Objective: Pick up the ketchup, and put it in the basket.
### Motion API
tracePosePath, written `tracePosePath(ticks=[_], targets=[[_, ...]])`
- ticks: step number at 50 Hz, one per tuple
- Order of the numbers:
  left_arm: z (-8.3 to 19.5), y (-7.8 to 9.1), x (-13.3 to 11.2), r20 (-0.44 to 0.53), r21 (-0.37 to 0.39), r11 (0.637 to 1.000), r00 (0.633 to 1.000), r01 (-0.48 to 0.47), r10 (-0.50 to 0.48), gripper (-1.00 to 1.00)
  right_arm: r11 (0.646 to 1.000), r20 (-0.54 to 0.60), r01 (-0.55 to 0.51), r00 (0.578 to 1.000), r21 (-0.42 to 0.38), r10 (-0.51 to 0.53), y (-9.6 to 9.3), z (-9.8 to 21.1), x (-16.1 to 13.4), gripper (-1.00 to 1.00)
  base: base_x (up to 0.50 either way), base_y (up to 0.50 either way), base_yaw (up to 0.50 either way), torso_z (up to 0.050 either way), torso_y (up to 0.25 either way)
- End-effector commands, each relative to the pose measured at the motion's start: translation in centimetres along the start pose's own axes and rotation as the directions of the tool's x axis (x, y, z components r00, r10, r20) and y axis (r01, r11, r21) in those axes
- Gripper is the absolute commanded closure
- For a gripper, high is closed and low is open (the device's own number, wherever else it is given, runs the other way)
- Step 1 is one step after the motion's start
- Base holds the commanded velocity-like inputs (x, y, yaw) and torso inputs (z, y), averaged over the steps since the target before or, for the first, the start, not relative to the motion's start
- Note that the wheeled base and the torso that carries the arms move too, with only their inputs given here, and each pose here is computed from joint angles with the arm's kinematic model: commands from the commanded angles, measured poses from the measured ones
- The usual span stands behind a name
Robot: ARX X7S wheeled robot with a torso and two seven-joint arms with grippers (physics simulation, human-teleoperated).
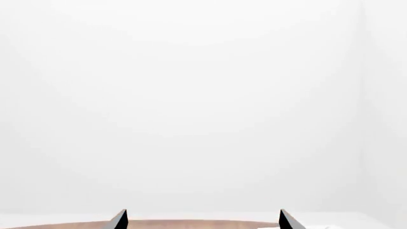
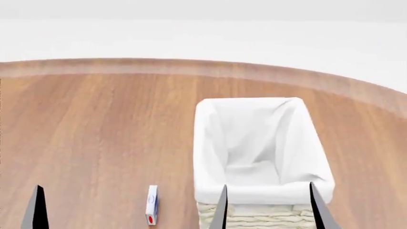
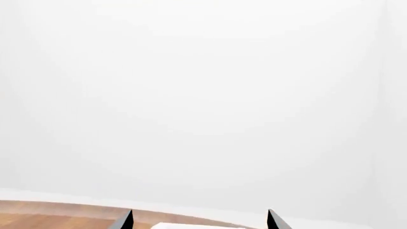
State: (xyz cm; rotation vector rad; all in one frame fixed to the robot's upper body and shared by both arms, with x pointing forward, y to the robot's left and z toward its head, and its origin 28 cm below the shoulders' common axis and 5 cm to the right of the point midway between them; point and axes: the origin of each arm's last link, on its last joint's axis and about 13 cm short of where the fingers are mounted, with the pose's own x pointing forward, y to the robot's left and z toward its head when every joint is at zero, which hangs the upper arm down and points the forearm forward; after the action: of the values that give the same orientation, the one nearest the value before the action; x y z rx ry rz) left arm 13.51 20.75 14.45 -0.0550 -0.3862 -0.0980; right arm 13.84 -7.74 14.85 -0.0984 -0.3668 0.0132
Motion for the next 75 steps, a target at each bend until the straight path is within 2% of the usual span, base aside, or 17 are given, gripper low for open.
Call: tracePosePath(ticks=[1,21,27,36,38,39,51,68,75], targets=[[-0.1,0.0,0.0,-0.007,-0.007,1.0,1.0,0.004,-0.004,-1.0,1.0,-0.001,0.001,1.0,-0.004,-0.001,0.0,0.0,0.0,-1.0,0.0,0.0,0.0,0.05,0.0],[0.1,0.1,0.0,-0.006,-0.013,1.0,1.0,0.001,-0.001,-1.0,1.0,-0.001,0.002,1.0,-0.004,-0.002,0.0,0.0,0.0,-1.0,0.0,0.0,0.0,0.05,0.0],[-0.5,1.1,-0.1,-0.006,-0.023,0.998,0.998,-0.058,0.058,-1.0,1.0,-0.003,0.003,1.0,-0.005,-0.003,0.0,0.0,0.0,-1.0,0.0,0.0,0.0,0.05,0.0],[-1.0,1.8,-0.1,-0.03,-0.017,0.995,0.995,-0.095,0.094,-1.0,1.0,-0.011,0.0,1.0,-0.008,0.0,0.1,-0.1,0.0,-1.0,0.0,0.0,0.0,0.0,0.0],[-1.3,1.8,0.0,-0.047,0.04,0.993,0.993,-0.11,0.112,-1.0,1.0,-0.012,0.001,1.0,-0.007,-0.001,0.1,-0.2,0.1,-1.0,0.0,0.0,0.0,0.0,0.0],[-1.3,1.8,0.0,-0.043,0.021,0.994,0.993,-0.11,0.11,-1.0,1.0,-0.012,0.001,1.0,-0.007,-0.001,0.1,-0.2,0.1,-1.0,0.0,0.0,0.0,0.0,-0.088],[-1.7,2.3,-0.1,-0.064,0.009,0.989,0.987,-0.149,0.15,-1.0,1.0,-0.011,-0.001,1.0,-0.008,0.001,0.1,-0.1,0.1,-1.0,0.0,0.0,0.0,0.0,-0.25],[-1.6,2.5,-0.2,-0.063,-0.016,0.987,0.986,-0.158,0.157,-1.0,1.0,-0.01,-0.001,1.0,-0.009,0.001,0.1,-0.1,0.0,-1.0,0.0,0.0,0.0,0.0,-0.235],[-1.5,3.2,-0.2,-0.068,-0.017,0.967,0.966,-0.252,0.251,-1.0,1.0,-0.011,-0.002,1.0,-0.01,0.002,0.1,-0.1,0.0,-1.0,0.0,0.0,0.0,0.0,0.0]])
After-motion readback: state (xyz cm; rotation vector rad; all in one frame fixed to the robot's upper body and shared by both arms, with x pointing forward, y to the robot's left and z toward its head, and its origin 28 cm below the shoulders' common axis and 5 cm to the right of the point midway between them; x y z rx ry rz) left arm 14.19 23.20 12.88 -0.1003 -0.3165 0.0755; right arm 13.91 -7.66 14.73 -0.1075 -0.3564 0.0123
